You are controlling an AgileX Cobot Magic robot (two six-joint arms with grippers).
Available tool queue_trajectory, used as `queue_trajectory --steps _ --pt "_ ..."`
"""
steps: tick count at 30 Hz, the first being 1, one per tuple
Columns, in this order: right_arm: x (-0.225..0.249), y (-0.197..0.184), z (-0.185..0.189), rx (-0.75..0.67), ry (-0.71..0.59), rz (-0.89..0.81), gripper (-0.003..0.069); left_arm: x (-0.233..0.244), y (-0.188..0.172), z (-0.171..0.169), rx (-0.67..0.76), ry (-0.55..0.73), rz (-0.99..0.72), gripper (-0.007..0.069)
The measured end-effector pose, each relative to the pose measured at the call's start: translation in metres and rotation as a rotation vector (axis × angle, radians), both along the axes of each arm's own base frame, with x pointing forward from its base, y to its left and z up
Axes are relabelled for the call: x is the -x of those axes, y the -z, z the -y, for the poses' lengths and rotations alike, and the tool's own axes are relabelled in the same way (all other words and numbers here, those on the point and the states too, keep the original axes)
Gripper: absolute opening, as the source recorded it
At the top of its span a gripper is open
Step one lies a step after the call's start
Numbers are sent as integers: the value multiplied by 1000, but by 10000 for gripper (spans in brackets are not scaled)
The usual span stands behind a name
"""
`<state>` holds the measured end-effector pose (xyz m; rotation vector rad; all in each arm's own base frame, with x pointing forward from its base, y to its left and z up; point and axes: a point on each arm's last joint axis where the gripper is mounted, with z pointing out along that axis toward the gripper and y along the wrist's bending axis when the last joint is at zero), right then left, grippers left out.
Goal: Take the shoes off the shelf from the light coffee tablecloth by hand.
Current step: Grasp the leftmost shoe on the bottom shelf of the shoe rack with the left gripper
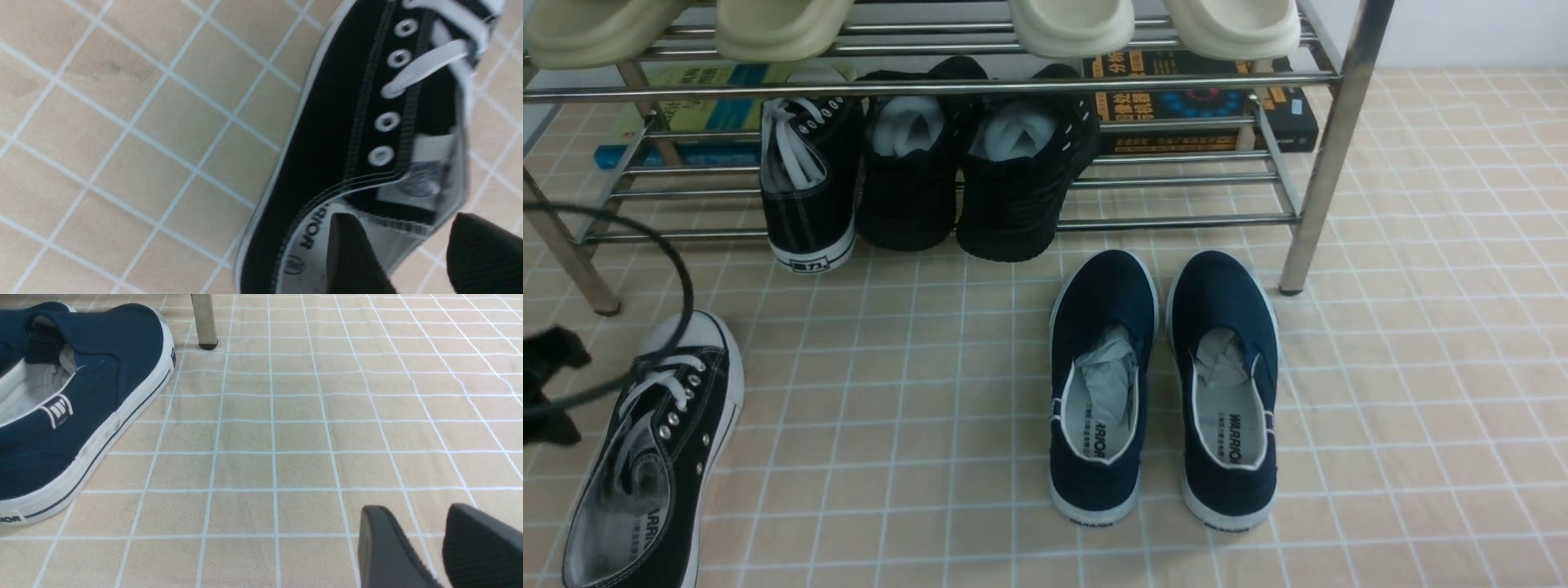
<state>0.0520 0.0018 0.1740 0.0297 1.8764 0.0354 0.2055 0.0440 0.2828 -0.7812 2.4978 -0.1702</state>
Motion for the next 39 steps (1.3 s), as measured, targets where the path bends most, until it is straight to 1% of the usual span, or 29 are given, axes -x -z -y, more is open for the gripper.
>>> queue_trajectory --steps 2,4,5,6,7,8,9,10,11,13,14,15,16,17,19,23,27,30,32,33,35,36,37,38,39 --pt "0 0 0 0 0 0 239 -7 -23 2 17 28 53 342" --pt "0 0 0 0 0 0 239 -10 -35 3 19 50 87 327" --pt "0 0 0 0 0 0 239 -15 -49 5 32 83 131 298" --pt "0 0 0 0 0 0 239 -16 -51 6 36 83 135 294" --pt "0 0 0 0 0 0 239 -21 -63 7 47 115 171 252" --pt "0 0 0 0 0 0 239 -24 -68 9 58 133 182 230" --pt "0 0 0 0 0 0 239 -27 -70 9 69 146 181 203" --pt "0 0 0 0 0 0 239 -27 -71 10 74 152 184 198" --pt "0 0 0 0 0 0 239 -32 -73 11 96 170 182 159" --pt "0 0 0 0 0 0 239 -41 -72 12 140 187 161 102" --pt "0 0 0 0 0 0 239 -42 -72 12 142 189 159 97" --pt "0 0 0 0 0 0 239 -49 -66 12 172 195 124 62" --pt "0 0 0 0 0 0 239 -51 -64 12 177 196 114 54" --pt "0 0 0 0 0 0 239 -58 -57 14 192 212 72 29" --pt "0 0 0 0 0 0 239 -63 -50 16 190 229 43 15" --pt "0 0 0 2 0 0 239 -84 -28 41 134 326 -25 1" --pt "0 0 0 2 0 0 239 -102 -26 59 81 353 3 22" --pt "0 0 0 1 0 0 239 -117 -34 64 71 333 38 72" --pt "0 0 0 1 0 0 239 -128 -41 63 59 318 76 130" --pt "0 0 0 1 0 0 239 -128 -43 63 58 316 83 137" --pt "0 0 0 1 0 0 239 -143 -50 61 36 303 150 242" --pt "0 0 0 1 0 0 239 -146 -51 61 33 302 159 260" --pt "0 0 0 1 0 0 239 -153 -52 61 27 296 191 319" --pt "0 0 0 1 0 0 239 -158 -52 61 27 291 207 358" --pt "0 0 0 1 0 0 239 -159 -51 61 27 289 209 372"
